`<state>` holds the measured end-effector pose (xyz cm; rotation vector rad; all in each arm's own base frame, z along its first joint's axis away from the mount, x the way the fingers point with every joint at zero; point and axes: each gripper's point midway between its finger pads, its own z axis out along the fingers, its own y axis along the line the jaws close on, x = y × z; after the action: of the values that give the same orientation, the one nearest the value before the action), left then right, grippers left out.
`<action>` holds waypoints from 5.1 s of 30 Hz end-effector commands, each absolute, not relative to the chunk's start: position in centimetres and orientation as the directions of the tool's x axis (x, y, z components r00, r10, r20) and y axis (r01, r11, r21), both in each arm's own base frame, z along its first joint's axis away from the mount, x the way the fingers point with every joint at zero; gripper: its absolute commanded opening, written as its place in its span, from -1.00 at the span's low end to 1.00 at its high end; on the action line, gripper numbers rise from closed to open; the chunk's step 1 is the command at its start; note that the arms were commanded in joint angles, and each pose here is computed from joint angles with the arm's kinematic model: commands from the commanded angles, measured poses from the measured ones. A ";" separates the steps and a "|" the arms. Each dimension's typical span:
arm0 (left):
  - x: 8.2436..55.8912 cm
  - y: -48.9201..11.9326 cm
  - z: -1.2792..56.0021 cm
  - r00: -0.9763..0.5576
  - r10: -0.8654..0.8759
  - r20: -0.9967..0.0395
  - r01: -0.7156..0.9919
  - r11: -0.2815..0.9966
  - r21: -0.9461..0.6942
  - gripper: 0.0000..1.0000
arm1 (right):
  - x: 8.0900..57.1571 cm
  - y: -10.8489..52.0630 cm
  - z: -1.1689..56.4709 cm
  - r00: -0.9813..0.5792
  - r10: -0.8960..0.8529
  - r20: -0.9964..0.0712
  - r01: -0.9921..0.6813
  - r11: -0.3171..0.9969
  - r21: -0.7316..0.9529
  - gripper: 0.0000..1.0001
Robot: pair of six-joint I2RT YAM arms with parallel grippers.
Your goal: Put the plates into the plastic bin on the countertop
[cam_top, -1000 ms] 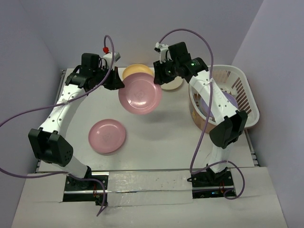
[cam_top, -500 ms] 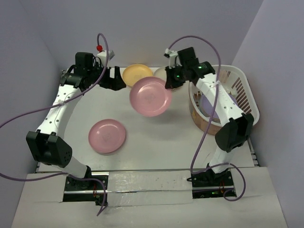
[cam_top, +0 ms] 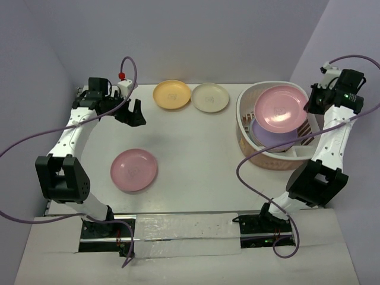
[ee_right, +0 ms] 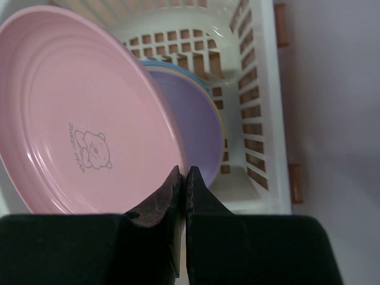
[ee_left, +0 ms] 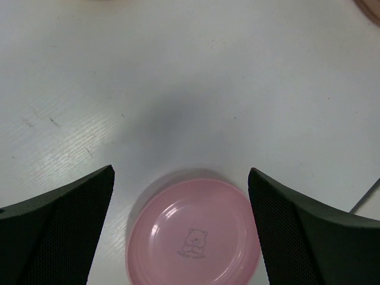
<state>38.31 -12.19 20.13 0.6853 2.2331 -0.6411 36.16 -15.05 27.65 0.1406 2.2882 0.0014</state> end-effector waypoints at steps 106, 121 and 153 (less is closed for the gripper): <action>40.6 -18.5 27.9 -0.493 0.035 -0.869 0.549 0.787 -0.280 0.99 | 38.5 -14.7 27.2 -0.676 0.055 -0.735 0.039 0.998 0.039 -1.00; 41.1 -17.4 27.2 -0.510 0.048 -0.859 0.527 0.807 -0.268 0.99 | 38.8 -14.1 26.8 -0.683 -0.028 -0.730 -0.010 1.000 -0.029 1.00; 39.8 -13.8 25.5 -0.571 -0.002 -0.821 0.568 0.721 -0.397 0.99 | 54.2 23.7 13.9 -0.465 -0.559 -0.686 -0.711 0.698 -0.088 0.23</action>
<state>39.54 -13.90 24.57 0.4023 2.0950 -0.8207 51.49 22.62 9.80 -0.9842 2.3472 0.2928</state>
